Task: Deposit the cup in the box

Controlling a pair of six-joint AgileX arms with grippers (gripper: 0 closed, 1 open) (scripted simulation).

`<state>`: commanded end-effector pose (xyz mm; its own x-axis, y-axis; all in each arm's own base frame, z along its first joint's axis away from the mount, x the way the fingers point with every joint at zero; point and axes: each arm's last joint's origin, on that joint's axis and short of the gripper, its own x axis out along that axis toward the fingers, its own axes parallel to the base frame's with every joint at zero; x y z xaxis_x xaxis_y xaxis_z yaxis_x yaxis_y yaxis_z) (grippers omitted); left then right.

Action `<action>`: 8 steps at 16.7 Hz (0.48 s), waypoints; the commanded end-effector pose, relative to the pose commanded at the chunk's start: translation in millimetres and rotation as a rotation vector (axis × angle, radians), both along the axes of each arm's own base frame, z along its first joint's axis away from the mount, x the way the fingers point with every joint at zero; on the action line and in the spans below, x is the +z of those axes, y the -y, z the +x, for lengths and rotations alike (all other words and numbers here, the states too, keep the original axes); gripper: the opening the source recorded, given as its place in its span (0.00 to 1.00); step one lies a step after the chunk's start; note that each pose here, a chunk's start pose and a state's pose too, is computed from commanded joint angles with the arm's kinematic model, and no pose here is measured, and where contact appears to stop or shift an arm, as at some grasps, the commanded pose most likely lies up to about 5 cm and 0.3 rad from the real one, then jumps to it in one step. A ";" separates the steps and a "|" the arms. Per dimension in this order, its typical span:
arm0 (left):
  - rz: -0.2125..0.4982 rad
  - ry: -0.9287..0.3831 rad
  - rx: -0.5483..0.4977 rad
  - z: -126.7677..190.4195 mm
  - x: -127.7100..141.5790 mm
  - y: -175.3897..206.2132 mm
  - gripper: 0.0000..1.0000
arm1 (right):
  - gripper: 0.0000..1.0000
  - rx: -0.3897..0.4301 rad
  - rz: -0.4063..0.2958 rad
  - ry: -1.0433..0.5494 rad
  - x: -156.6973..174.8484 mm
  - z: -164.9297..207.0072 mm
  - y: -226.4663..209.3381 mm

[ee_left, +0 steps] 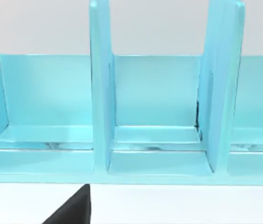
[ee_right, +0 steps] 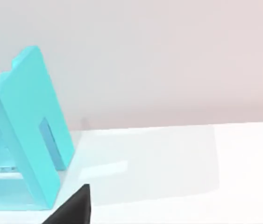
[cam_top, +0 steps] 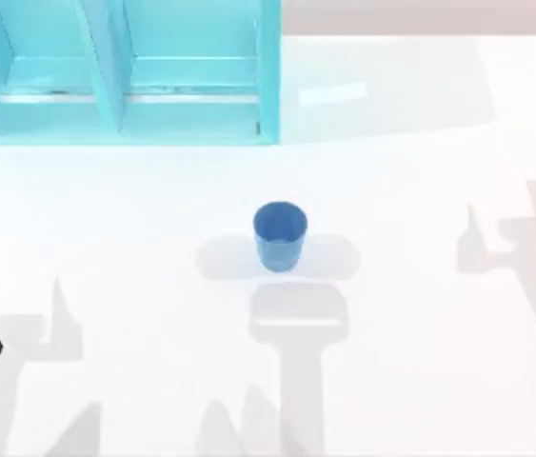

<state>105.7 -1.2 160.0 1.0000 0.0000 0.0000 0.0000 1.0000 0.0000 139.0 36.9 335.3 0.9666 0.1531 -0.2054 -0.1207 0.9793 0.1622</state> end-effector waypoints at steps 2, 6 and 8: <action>0.000 0.000 0.000 0.0 0.0 0.0 1.00 | 1.00 0.029 0.024 -0.057 36.1 19.0 -17.5; 0.000 0.000 0.000 0.0 0.0 0.0 1.00 | 1.00 0.083 0.049 -0.197 86.2 65.7 -67.5; 0.000 0.000 0.000 0.0 0.0 0.0 1.00 | 1.00 0.104 0.049 -0.280 96.5 90.2 -98.7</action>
<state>105.7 -1.2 160.0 1.0000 0.0000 0.0000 0.0000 1.0000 0.0000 229.2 135.6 431.8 0.8519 0.2647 -0.4519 -0.1641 0.9543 0.2497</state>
